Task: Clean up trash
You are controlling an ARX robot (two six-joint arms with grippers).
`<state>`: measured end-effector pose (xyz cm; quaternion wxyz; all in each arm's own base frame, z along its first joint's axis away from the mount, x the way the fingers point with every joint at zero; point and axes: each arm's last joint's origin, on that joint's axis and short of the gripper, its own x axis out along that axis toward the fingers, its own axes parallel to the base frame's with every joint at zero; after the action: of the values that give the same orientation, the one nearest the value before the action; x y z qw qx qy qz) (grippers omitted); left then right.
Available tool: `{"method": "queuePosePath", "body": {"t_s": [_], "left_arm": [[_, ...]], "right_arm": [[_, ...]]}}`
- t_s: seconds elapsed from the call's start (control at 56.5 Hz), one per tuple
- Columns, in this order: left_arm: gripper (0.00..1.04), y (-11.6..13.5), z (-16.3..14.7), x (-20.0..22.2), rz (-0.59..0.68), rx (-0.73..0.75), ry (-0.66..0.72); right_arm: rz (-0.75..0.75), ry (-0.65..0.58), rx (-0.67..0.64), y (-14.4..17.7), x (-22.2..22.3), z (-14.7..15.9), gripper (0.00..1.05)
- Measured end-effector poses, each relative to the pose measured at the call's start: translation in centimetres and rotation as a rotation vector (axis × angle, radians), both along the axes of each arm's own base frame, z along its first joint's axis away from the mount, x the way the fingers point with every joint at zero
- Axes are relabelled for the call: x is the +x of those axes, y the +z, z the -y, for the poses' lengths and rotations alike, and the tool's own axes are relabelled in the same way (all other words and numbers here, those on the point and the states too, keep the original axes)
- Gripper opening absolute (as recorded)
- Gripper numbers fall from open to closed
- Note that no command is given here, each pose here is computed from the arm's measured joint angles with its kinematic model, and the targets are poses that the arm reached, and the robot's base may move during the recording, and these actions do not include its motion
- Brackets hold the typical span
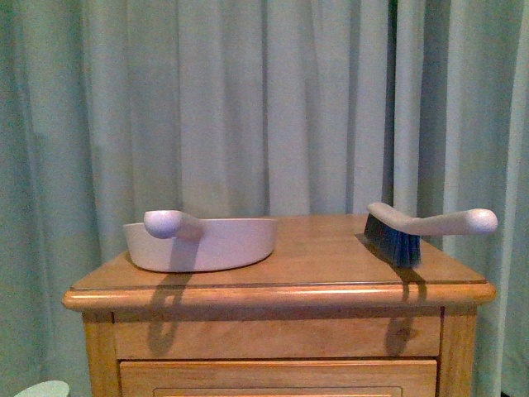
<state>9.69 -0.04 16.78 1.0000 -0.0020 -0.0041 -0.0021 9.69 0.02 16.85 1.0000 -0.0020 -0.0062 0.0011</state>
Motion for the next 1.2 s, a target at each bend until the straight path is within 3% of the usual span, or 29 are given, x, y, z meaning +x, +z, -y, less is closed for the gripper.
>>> {"method": "queuePosePath", "body": {"t_s": [0.585,0.673,0.726,0.762,0.939,1.205], "left_arm": [[0.97,0.0,0.0,0.0,-0.005,-0.002,0.002],[0.97,-0.3,0.0,0.4,-0.209,-0.044,0.038],[0.97,0.0,0.1,0.9,-0.266,-0.046,0.037],[0.97,0.6,0.3,1.5,-0.277,-0.041,0.033],[0.97,9.1,2.6,7.6,-0.252,0.016,0.018],[0.97,15.0,10.3,16.1,-0.429,0.081,-0.076]], "right_arm": [[0.000,0.000,0.003,0.0,0.0,0.0,0.97],[0.000,-0.001,0.003,0.0,0.0,0.0,0.97],[0.000,0.000,0.003,0.0,0.0,0.0,0.97],[0.000,0.000,0.003,0.0,0.0,0.0,0.97],[0.000,0.000,0.003,0.0,0.0,0.0,0.97],[0.000,0.000,0.003,0.0,0.0,0.0,0.97]]}}
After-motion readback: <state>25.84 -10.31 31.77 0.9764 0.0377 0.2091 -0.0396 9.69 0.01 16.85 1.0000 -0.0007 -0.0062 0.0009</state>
